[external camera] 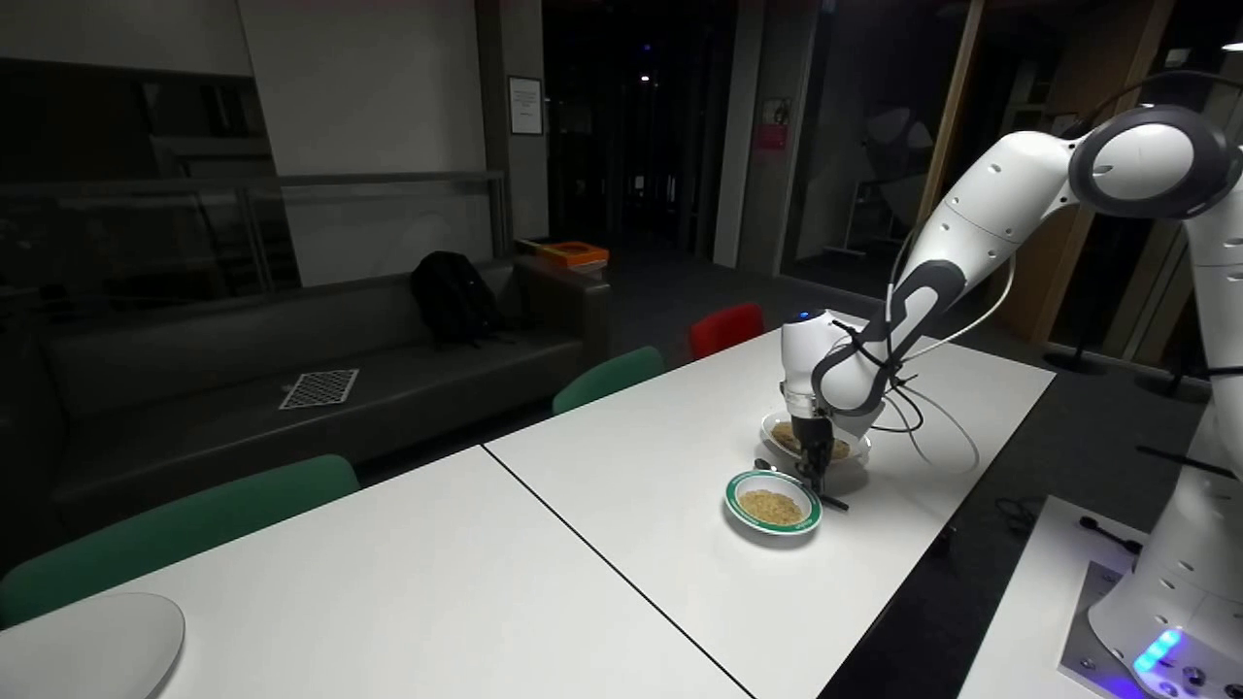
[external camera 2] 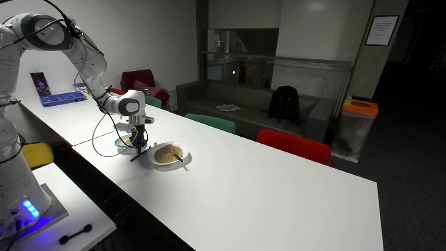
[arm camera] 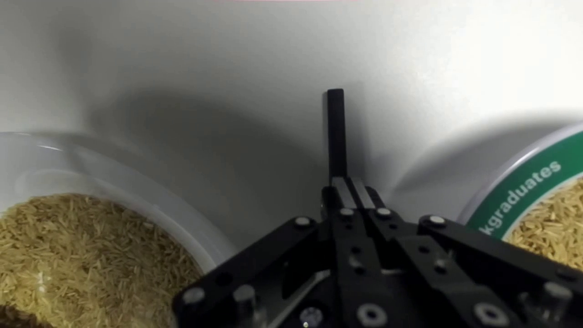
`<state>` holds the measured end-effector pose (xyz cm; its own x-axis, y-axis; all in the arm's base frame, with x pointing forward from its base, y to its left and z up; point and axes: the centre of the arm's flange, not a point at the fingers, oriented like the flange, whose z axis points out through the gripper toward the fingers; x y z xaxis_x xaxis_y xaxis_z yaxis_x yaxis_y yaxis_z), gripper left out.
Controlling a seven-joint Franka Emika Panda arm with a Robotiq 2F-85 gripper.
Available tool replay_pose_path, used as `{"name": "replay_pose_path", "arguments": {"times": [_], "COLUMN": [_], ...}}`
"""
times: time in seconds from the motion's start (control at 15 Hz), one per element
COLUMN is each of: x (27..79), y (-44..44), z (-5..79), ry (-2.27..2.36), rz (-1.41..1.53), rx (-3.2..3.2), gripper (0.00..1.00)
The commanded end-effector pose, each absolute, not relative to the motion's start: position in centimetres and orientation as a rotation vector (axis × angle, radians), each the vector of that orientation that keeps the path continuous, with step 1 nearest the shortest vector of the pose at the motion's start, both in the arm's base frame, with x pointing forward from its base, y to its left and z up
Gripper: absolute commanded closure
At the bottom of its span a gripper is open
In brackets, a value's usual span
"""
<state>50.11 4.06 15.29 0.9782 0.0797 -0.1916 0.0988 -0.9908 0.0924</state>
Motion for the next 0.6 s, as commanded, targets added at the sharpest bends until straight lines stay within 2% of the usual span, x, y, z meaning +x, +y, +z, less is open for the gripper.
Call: {"name": "replay_pose_path", "arguments": {"times": [0.0,0.2,0.33,0.53], "x": [50.3,50.2,50.2,50.2], "y": [4.1,4.0,4.0,4.1], "z": [15.9,16.5,17.1,18.2], "ry": [0.103,0.095,0.086,0.072], "rz": [-0.249,-0.24,-0.227,-0.203], "rx": [3.008,3.005,3.002,2.997], "gripper": [1.0,0.85,0.81,0.81]}}
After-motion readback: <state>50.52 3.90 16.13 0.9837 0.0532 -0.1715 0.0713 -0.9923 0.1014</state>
